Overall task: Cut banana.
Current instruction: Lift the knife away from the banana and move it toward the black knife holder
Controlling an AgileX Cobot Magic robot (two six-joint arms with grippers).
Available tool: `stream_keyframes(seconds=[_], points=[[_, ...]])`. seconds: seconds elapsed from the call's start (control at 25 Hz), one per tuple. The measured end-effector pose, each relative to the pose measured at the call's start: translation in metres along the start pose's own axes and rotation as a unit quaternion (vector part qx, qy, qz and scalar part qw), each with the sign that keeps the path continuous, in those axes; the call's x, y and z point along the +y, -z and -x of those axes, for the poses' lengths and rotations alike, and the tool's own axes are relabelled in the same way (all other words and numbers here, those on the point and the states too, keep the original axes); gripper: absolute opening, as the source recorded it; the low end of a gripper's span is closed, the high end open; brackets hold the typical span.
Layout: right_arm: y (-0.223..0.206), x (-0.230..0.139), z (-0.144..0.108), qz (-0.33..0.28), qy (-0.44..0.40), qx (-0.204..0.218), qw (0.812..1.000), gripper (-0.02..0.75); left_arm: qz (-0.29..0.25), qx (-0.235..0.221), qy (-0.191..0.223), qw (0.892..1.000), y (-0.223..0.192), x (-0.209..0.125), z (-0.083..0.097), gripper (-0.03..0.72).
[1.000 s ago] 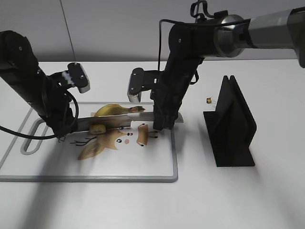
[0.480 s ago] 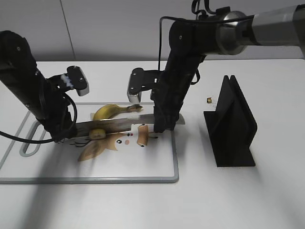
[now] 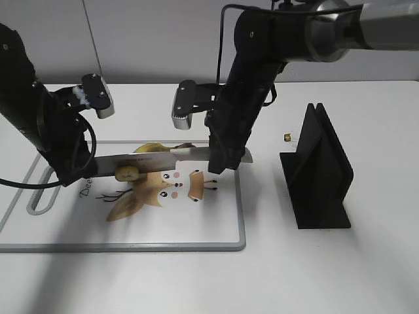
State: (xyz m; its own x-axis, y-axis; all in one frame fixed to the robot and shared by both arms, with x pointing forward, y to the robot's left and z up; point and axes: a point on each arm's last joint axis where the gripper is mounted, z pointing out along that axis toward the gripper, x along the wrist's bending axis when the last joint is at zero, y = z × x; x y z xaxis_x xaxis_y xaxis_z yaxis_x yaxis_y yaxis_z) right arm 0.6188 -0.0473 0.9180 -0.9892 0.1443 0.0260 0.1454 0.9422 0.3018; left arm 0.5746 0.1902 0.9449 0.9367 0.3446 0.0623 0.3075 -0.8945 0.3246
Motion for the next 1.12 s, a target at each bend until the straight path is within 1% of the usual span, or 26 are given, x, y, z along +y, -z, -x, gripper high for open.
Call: stream_keyframes(seconds=[0.24, 0.6, 0.84, 0.92, 1.0, 1.08, 1.12], points=[[0.025, 0.005, -0.003, 0.010, 0.028, -0.014, 0.999, 0.181, 0.014, 0.009, -0.003, 1.000, 0.018, 0.005, 0.004, 0.044], [0.049, 0.011, -0.010, 0.029, 0.074, -0.013, 0.997, 0.168, 0.024, 0.009, -0.012, 1.000, 0.048, 0.008, 0.014, 0.030], [0.058, 0.012, -0.014, 0.034, 0.087, -0.010, 0.996, 0.164, 0.030, 0.013, -0.014, 0.999, 0.059, 0.009, 0.018, 0.041], [0.058, 0.012, -0.015, 0.033, 0.093, -0.004, 0.995, 0.162, 0.032, 0.015, -0.011, 0.999, 0.062, 0.009, 0.019, 0.071], [0.059, 0.012, -0.016, 0.032, 0.092, 0.002, 0.995, 0.161, 0.036, 0.022, -0.009, 0.999, 0.066, 0.010, 0.019, 0.131], [0.060, 0.010, -0.016, 0.028, 0.092, 0.005, 0.995, 0.161, 0.040, 0.032, -0.004, 0.999, 0.069, 0.010, 0.018, 0.212], [0.060, 0.009, -0.016, 0.027, 0.095, 0.006, 0.995, 0.161, 0.041, 0.034, -0.002, 0.999, 0.071, 0.010, 0.018, 0.268]])
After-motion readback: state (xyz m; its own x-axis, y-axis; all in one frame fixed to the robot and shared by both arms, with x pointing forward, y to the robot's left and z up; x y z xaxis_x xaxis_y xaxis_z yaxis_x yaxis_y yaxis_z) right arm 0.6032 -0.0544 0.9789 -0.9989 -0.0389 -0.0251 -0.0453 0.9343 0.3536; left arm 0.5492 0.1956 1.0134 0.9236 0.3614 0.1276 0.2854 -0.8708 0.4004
